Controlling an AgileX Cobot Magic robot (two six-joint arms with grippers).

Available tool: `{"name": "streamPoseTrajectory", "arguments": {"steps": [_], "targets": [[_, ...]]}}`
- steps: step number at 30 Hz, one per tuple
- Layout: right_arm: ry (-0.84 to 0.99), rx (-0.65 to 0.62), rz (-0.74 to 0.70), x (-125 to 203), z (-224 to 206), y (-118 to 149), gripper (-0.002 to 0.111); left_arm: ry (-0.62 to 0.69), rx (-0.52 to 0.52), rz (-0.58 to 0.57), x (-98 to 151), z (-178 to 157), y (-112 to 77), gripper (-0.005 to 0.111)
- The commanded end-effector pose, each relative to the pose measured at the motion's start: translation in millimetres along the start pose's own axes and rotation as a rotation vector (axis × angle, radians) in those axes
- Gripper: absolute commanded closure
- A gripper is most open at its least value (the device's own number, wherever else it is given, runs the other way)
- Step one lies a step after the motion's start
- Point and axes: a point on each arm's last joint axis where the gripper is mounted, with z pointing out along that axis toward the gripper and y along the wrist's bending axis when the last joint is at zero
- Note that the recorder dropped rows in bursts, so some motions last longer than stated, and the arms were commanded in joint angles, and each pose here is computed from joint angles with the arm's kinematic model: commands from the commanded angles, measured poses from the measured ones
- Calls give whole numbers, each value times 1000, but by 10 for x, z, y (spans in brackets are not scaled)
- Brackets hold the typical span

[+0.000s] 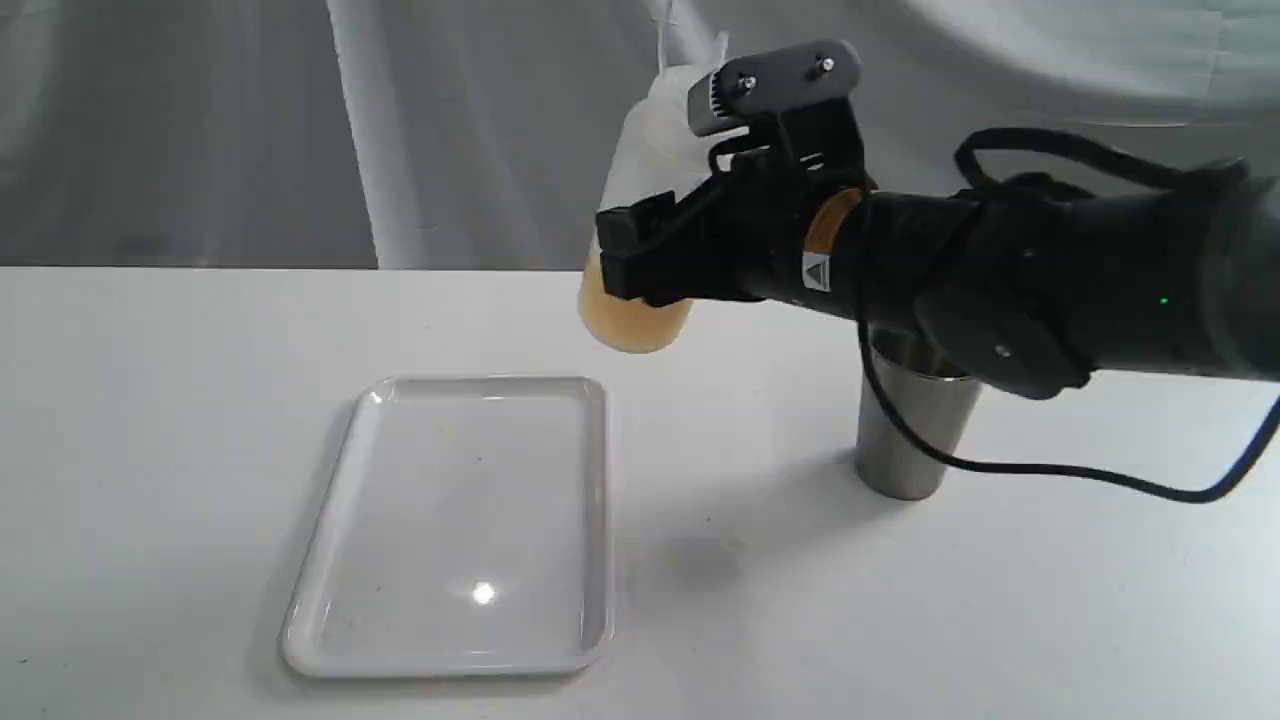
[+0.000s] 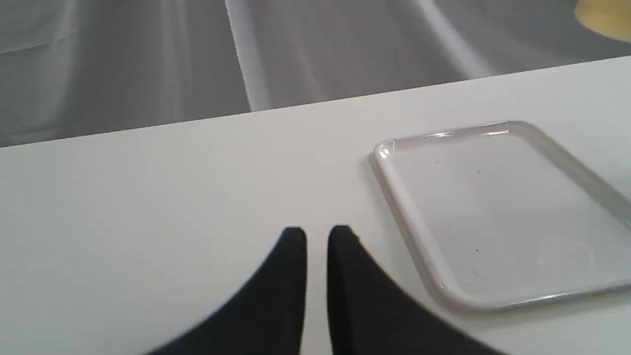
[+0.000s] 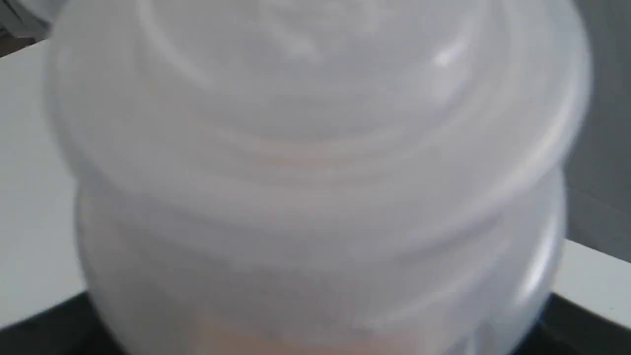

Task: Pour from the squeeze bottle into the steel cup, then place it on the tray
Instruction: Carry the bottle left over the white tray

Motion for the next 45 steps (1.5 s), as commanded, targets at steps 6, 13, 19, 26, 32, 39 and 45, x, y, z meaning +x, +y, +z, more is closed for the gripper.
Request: {"name": "streamPoseTrajectory", "arguments": {"steps": [6,13,19,26,32,39,45], "targets": [[-64,-78,-7,-42,282,259,71,-7,2,-1,6,0,-2,98],[-31,-122,-26,39,454,518,71,-7,2,-1,6,0,-2,98],[42,-134,-45,204,516,669,71,-7,2,-1,6,0,-2,98],[107,-141,-75,313,528,816,71,-7,2,-1,6,0,-2,98],[138,-162,-127,388,535,952,71,-7,2,-1,6,0,-2,98],[193,-174,-142,546,577,1064,71,-7,2,-1,6,0,-2,98],[221,-168,-149,589,579,1087,71,-7,2,-1,6,0,-2,98]]}}
